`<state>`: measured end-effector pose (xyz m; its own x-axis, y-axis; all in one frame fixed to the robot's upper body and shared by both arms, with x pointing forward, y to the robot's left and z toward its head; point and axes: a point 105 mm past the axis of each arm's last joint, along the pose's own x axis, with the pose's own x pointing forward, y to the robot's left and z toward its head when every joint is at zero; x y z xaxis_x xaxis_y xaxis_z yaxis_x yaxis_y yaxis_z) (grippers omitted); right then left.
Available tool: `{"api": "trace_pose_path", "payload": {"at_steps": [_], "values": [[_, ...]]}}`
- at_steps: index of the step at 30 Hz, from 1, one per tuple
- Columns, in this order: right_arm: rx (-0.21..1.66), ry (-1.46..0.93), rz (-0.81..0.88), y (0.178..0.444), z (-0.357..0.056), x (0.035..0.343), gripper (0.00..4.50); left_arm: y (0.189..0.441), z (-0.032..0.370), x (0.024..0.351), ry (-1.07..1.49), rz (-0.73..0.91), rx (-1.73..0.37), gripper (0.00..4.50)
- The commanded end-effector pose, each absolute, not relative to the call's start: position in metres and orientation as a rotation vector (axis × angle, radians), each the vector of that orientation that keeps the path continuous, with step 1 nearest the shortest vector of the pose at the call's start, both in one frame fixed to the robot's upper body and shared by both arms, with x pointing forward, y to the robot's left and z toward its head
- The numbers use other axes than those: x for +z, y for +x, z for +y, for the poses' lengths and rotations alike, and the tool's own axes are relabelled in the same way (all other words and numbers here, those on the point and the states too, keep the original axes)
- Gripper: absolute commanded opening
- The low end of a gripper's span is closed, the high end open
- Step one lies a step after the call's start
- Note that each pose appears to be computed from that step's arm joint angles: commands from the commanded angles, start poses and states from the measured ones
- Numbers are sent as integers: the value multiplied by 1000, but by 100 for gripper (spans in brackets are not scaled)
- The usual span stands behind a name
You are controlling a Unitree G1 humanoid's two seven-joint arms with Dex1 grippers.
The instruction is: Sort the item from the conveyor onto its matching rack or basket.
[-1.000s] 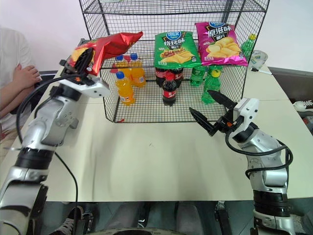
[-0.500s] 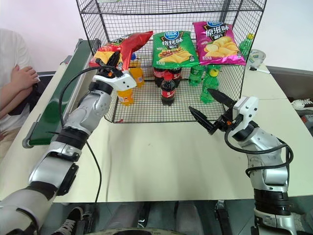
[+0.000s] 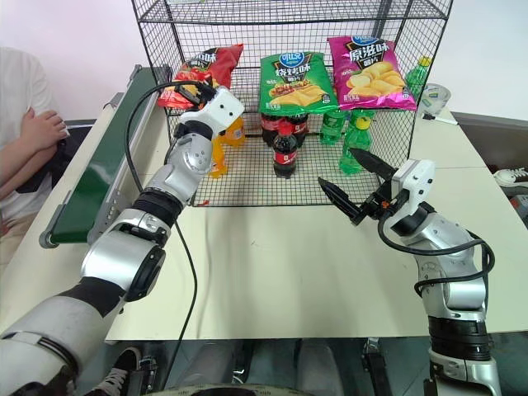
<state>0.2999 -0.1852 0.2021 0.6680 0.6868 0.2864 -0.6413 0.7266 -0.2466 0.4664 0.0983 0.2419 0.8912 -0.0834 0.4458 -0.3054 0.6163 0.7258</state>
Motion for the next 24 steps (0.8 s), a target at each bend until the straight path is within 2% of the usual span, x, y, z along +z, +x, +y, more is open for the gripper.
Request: {"api": "trace_pose_path", "payload": {"at_steps": [1, 2, 5, 6, 13, 18, 24], "values": [[709, -139, -493, 297, -191, 230, 450, 466, 104, 263, 883, -515, 198, 11], [709, -144, -494, 296, -191, 230, 450, 466, 104, 262, 872, -514, 191, 11], [716, -152, -490, 295, -188, 228, 450, 466, 103, 261, 830, -518, 175, 81], [717, -152, -489, 295, -188, 227, 450, 466, 100, 260, 820, -520, 150, 138], [721, -155, -505, 296, -186, 230, 450, 461, 86, 266, 818, -572, 111, 443], [726, -151, -501, 296, -184, 228, 450, 456, 78, 263, 697, -562, 23, 443], [736, -146, -490, 296, -181, 224, 450, 442, 65, 259, 724, -613, -62, 443]]}}
